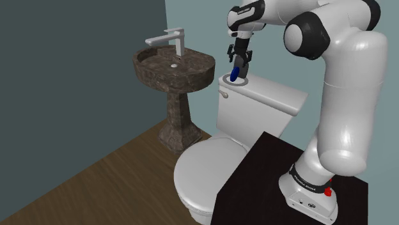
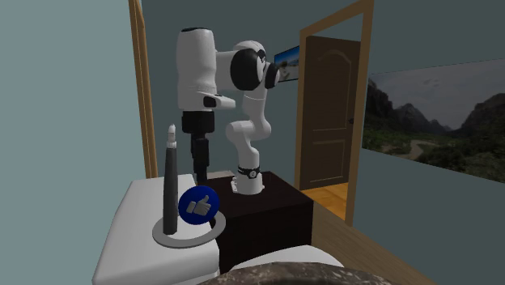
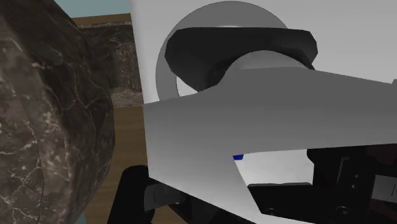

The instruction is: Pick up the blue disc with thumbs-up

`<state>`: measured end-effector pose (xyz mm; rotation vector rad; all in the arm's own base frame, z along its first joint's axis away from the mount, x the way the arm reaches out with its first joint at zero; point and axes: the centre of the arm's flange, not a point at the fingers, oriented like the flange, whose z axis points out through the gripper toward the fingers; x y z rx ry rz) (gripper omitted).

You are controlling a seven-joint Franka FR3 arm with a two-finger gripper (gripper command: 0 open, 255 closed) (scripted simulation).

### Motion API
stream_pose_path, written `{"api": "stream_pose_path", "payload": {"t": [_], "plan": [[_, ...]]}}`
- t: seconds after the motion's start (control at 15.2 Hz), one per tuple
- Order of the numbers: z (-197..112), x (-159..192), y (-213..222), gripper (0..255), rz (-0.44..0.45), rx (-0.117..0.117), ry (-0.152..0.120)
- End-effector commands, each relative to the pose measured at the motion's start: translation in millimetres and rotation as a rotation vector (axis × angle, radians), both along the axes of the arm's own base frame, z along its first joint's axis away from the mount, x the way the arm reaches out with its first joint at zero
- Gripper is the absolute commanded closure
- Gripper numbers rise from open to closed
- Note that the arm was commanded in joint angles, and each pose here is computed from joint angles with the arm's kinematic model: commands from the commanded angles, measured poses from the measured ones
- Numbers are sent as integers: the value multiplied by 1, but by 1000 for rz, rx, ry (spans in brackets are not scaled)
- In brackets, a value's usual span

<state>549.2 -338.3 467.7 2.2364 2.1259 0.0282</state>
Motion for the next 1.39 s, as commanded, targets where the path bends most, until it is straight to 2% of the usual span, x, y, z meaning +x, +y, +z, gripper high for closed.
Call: {"api": "stream_pose_path", "payload": {"t": [0.0,0.33,0.53,0.59,1.19,1.32], "plan": [[-10,6,-2,0,21,1,-1],[-36,6,-2,0,21,1,-1],[-39,6,-2,0,21,1,-1],[-40,6,-2,255,21,1,-1],[-39,6,-2,255,21,1,-1],[-29,6,-2,255,21,1,-1]]}}
